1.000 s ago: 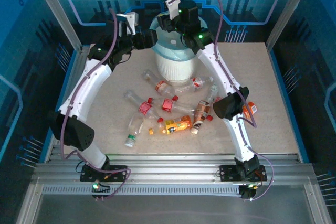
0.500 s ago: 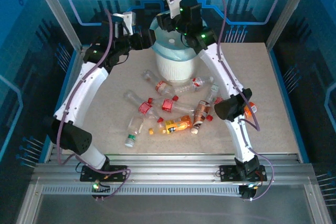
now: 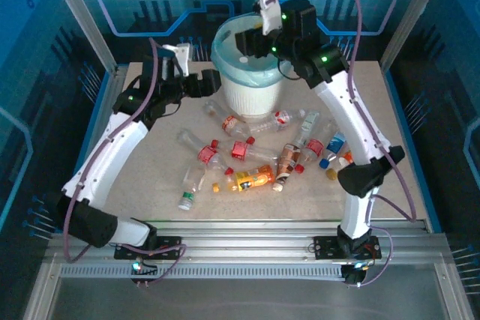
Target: Put the plastic bottles in the bin
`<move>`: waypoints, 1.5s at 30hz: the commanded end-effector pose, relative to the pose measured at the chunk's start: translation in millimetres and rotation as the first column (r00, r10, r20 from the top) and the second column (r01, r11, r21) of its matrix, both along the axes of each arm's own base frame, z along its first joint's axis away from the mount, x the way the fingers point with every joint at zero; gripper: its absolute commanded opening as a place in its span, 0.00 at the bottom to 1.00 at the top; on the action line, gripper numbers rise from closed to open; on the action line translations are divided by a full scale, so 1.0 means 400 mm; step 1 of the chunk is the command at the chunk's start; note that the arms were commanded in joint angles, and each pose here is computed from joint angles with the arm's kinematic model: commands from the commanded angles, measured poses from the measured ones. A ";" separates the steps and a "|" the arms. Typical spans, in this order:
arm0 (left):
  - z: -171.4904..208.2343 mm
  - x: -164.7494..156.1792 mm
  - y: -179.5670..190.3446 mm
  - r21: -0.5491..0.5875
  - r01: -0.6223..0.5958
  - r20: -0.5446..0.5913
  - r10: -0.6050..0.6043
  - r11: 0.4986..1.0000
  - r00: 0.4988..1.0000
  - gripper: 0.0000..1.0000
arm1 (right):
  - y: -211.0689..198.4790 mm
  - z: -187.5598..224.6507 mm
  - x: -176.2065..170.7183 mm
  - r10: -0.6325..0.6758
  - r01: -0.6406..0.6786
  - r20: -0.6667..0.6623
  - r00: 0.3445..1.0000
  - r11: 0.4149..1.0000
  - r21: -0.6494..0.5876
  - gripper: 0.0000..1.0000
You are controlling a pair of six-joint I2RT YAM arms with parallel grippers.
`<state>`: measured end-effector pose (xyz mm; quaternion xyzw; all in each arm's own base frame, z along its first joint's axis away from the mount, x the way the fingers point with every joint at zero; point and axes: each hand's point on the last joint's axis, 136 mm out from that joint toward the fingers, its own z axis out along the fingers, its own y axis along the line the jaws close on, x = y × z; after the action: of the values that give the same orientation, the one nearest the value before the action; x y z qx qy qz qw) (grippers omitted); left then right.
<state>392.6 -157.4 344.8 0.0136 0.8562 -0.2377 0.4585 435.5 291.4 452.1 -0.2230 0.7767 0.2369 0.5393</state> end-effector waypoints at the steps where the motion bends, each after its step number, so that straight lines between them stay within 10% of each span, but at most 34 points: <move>1: -0.025 -0.062 0.016 0.022 -0.009 -0.007 0.009 1.000 1.000 0.88 | 0.080 -0.012 -0.138 0.223 -0.223 0.006 0.975 0.975 -0.024 0.61; 7: -0.122 -0.145 0.060 0.068 -0.047 -0.112 0.054 0.997 0.992 0.89 | 0.169 -0.149 -0.321 0.510 -0.489 0.030 0.860 0.838 -0.242 0.62; 14: -0.236 -0.227 0.130 0.099 -0.137 -0.215 0.156 0.986 0.964 0.92 | 0.257 -0.373 -0.529 0.813 -0.642 0.103 0.574 0.524 -0.560 0.64; 24: -0.408 -0.295 0.203 0.093 -0.324 -0.391 0.334 0.941 0.858 0.98 | 0.355 -0.624 -0.712 0.972 -0.712 0.029 0.231 0.190 -0.676 0.67; 34: -0.546 -0.302 0.276 0.023 -0.519 -0.472 0.467 0.854 0.748 0.99 | 0.474 -0.828 -0.808 0.985 -0.684 -0.156 0.077 -0.062 -0.727 0.64; 45: -0.565 -0.328 0.366 0.026 -0.619 -0.472 0.556 0.785 0.684 0.99 | 0.539 -0.957 -0.806 0.971 -0.567 -0.234 0.053 -0.163 -0.807 0.66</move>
<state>262.9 -21.4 114.2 -0.3333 0.8897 -0.1331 0.2824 107.9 498.4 78.4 -0.9010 0.3071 0.1457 0.2695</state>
